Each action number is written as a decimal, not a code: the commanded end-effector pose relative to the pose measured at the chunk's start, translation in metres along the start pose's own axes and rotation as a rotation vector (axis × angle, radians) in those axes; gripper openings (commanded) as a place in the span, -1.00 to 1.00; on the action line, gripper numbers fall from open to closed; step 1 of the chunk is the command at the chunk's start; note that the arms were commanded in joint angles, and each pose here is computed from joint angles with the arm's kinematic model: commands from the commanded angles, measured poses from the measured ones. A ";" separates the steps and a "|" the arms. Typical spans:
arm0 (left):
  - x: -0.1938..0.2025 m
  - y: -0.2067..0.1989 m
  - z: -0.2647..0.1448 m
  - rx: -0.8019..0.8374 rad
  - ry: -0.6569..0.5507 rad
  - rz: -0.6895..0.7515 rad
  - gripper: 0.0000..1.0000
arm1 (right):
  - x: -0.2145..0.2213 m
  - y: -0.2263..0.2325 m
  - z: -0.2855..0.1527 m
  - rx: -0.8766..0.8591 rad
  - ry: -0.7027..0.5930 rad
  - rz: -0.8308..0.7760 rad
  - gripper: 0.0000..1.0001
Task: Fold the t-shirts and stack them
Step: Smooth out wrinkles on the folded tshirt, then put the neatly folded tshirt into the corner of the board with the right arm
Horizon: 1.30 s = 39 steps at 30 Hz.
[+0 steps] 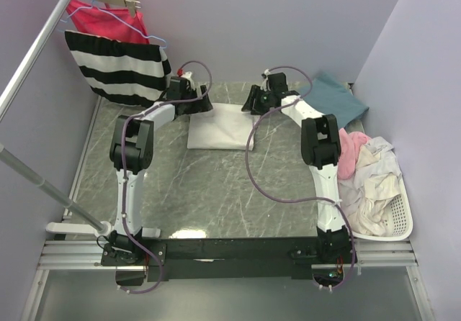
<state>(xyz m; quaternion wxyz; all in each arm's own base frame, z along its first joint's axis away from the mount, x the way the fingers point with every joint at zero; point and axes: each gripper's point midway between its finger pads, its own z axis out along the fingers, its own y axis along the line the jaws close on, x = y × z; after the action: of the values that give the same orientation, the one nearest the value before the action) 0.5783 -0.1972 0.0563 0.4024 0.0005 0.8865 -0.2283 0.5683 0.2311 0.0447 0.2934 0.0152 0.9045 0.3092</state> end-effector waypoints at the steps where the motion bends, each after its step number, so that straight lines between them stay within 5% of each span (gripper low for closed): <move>1: -0.038 0.033 -0.040 -0.182 -0.136 -0.004 0.99 | -0.052 -0.008 -0.060 0.104 -0.172 -0.071 0.19; 8: -0.035 0.030 -0.075 -0.209 -0.145 -0.004 0.99 | -0.045 -0.002 -0.086 0.094 -0.138 -0.066 0.20; 16: 0.013 0.031 -0.058 -0.141 -0.036 -0.044 0.99 | -0.004 0.000 -0.079 0.030 -0.050 0.005 0.21; 28: 0.020 0.033 -0.031 -0.112 -0.006 -0.053 0.99 | 0.032 -0.008 -0.039 -0.044 0.086 0.047 0.23; 39: 0.061 0.004 -0.044 0.058 0.088 -0.150 0.98 | 0.074 0.052 -0.013 -0.317 0.236 0.107 0.15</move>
<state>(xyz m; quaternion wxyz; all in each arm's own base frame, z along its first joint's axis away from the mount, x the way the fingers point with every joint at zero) 0.5394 -0.1664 0.0462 0.3998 -0.0398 0.8879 -0.2239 0.5114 0.2471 0.0411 0.2080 -0.0077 0.8984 0.3866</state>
